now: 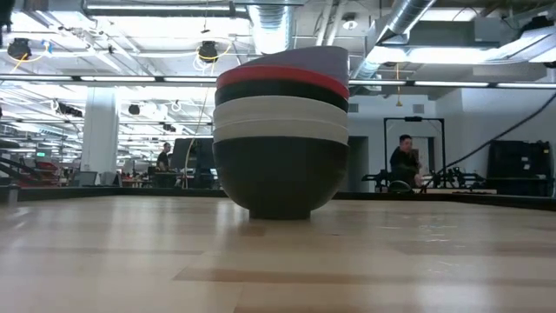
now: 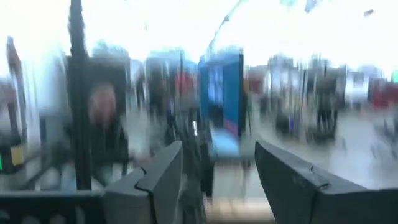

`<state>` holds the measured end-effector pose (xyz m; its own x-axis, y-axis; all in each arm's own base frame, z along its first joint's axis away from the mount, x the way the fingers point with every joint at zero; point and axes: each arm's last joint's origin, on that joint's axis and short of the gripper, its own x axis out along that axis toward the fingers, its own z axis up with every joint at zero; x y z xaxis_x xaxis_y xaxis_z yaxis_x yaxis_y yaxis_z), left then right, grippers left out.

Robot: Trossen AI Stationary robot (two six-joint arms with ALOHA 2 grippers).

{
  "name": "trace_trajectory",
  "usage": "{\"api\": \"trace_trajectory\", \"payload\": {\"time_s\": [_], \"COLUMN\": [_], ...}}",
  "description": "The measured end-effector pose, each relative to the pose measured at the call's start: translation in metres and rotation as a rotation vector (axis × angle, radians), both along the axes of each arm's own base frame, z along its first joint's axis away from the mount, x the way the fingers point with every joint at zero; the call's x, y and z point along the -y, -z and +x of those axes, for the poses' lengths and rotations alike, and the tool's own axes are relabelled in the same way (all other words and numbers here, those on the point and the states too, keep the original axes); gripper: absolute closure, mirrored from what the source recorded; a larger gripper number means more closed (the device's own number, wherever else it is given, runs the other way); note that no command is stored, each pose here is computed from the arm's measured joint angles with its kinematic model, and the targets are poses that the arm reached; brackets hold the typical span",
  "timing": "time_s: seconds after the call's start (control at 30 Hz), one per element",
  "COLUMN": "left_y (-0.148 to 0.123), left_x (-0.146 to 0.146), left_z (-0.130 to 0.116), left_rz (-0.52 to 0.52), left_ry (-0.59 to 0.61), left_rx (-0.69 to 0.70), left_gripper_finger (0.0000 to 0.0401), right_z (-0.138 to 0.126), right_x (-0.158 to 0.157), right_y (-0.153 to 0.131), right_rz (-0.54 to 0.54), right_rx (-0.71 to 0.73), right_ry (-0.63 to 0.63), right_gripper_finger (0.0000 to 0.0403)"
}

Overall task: Nest bowls inside each other
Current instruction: Return to Home Position

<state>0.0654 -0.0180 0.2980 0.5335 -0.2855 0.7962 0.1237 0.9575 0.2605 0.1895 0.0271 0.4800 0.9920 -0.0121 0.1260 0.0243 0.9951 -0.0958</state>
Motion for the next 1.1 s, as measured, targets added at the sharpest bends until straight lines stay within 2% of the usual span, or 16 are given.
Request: {"api": "trace_trajectory", "payload": {"time_s": [0.1, 0.17, 0.2, 0.3, 0.37, 0.43, 0.53, 0.6, 0.7, 0.8, 0.87, 1.03, 1.1], "left_y": [0.029, 0.045, 0.044, 0.042, 0.046, 0.051, 0.057, 0.058, 0.056, 0.054, 0.054, 0.058, 0.06], "left_x": [-0.002, -0.003, -0.003, -0.004, -0.006, -0.008, -0.01, -0.011, -0.012, -0.012, -0.012, -0.011, -0.011], "left_z": [-0.005, -0.004, -0.003, 0.004, 0.01, 0.016, 0.022, 0.022, 0.02, 0.018, 0.018, 0.022, 0.024], "left_rz": [-0.048, -0.084, -0.112, -0.167, -0.259, -0.331, -0.446, -0.505, -0.523, -0.503, -0.5, -0.495, -0.485], "left_ry": [-0.021, -0.023, -0.033, -0.04, -0.109, -0.173, -0.182, -0.161, -0.165, -0.188, -0.192, -0.196, -0.205], "left_rx": [0.111, 0.106, 0.095, -0.013, -0.102, -0.19, -0.28, -0.289, -0.255, -0.233, -0.236, -0.281, -0.314], "left_gripper_finger": [0.0313, 0.0313, 0.0313, 0.0313, 0.0313, 0.0313, 0.0312, 0.0312, 0.0312, 0.0312, 0.0312, 0.0312, 0.0312], "right_z": [-0.011, -0.021, -0.024, -0.031, -0.032, -0.034, -0.033, -0.033, -0.039, -0.057, -0.07, -0.071, -0.066], "right_x": [0.002, 0.006, 0.009, 0.017, 0.023, 0.027, 0.033, 0.037, 0.042, 0.041, 0.041, 0.042, 0.043], "right_y": [0.037, 0.063, 0.077, 0.12, 0.145, 0.164, 0.18, 0.191, 0.219, 0.24, 0.257, 0.262, 0.268], "right_rz": [0.003, 0.017, 0.022, -0.006, 0.0, 0.053, 0.171, 0.158, 0.073, 0.018, 0.007, -0.011, 0.005], "right_rx": [0.16, 0.233, 0.245, 0.173, 0.126, 0.096, 0.114, 0.116, 0.157, 0.393, 0.485, 0.438, 0.354], "right_ry": [0.007, 0.051, 0.085, 0.181, 0.21, 0.224, 0.243, 0.266, 0.311, 0.302, 0.307, 0.338, 0.343], "right_gripper_finger": [0.0178, 0.0178, 0.0178, 0.0179, 0.0178, 0.0177, 0.0175, 0.0174, 0.0175, 0.0174, 0.0174, 0.0176, 0.0176]}}
